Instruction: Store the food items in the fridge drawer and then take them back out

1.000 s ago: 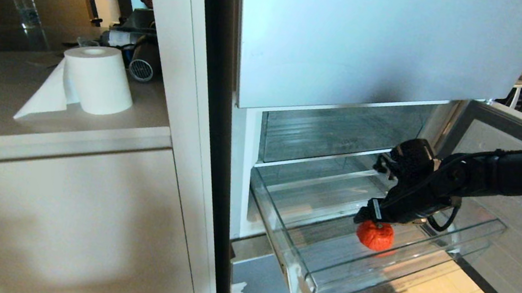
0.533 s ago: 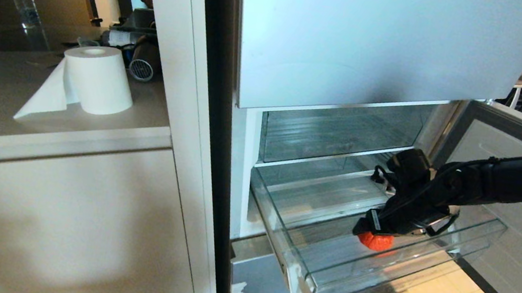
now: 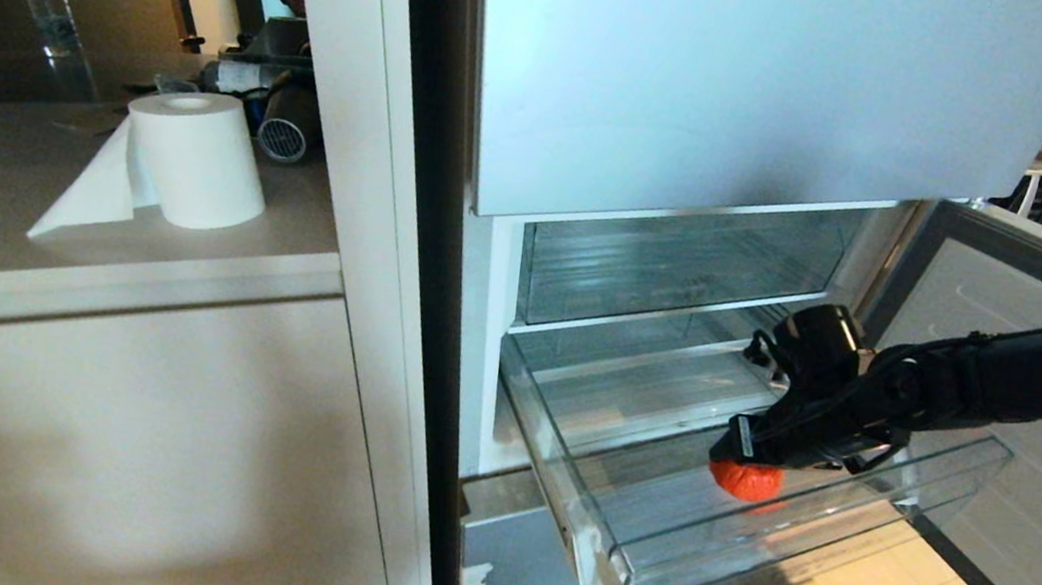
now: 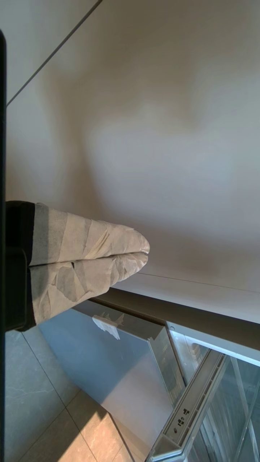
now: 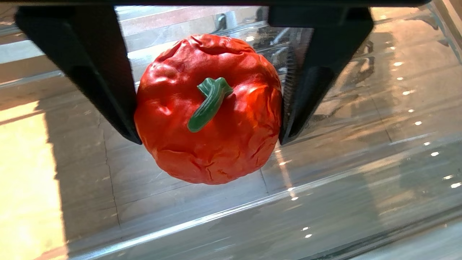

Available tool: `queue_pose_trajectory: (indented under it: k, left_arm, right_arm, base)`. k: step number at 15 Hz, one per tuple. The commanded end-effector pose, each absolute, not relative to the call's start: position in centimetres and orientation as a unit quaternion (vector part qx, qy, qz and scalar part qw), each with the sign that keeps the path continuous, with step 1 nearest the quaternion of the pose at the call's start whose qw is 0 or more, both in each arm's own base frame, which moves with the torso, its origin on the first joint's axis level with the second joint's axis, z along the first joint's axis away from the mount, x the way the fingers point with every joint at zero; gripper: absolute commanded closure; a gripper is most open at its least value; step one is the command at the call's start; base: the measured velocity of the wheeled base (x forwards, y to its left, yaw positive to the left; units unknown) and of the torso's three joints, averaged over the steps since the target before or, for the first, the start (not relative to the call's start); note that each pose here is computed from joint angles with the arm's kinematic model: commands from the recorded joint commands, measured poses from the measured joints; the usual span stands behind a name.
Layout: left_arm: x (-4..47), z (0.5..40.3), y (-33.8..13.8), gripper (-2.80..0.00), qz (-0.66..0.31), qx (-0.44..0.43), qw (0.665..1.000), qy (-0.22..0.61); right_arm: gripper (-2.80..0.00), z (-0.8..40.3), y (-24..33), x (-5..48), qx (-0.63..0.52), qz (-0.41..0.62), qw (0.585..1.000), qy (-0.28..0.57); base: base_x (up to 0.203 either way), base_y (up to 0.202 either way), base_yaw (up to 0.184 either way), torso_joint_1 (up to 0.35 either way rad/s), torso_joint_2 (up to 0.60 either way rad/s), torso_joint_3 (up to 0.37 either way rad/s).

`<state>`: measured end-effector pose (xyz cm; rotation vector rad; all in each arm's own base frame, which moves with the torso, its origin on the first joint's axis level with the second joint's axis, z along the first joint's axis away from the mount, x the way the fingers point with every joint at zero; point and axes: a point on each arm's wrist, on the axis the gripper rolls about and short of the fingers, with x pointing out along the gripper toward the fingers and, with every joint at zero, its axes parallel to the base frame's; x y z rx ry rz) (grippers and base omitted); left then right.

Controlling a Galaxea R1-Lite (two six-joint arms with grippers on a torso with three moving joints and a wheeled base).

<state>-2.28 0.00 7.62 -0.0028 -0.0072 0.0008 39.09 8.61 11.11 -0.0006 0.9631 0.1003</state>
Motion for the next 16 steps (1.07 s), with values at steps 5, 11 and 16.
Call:
queue_pose_trajectory:
  k: [5, 11, 16]
  left_arm:
    - [-2.3, 7.6, 0.0, 0.00, 0.001, -0.002, 1.000, -0.002]
    - [-2.3, 7.6, 0.0, 0.00, 0.001, -0.002, 1.000, -0.002]
    - [-2.3, 7.6, 0.0, 0.00, 0.001, -0.002, 1.000, -0.002]
  right_arm:
    - [0.00, 12.8, 8.6, 38.9, 0.008, 0.047, 0.896, 0.441]
    - [0.00, 19.8, 8.6, 35.7, 0.025, 0.070, 0.943, 0.325]
    - [0.00, 26.6, 7.1, 28.0, 0.037, 0.087, 0.971, 0.219]
  base:
    - [0.000, 0.000, 0.000, 0.000, 0.00, 0.000]
    - [0.000, 0.000, 0.000, 0.000, 0.00, 0.000]
    - [0.000, 0.000, 0.000, 0.000, 0.00, 0.000]
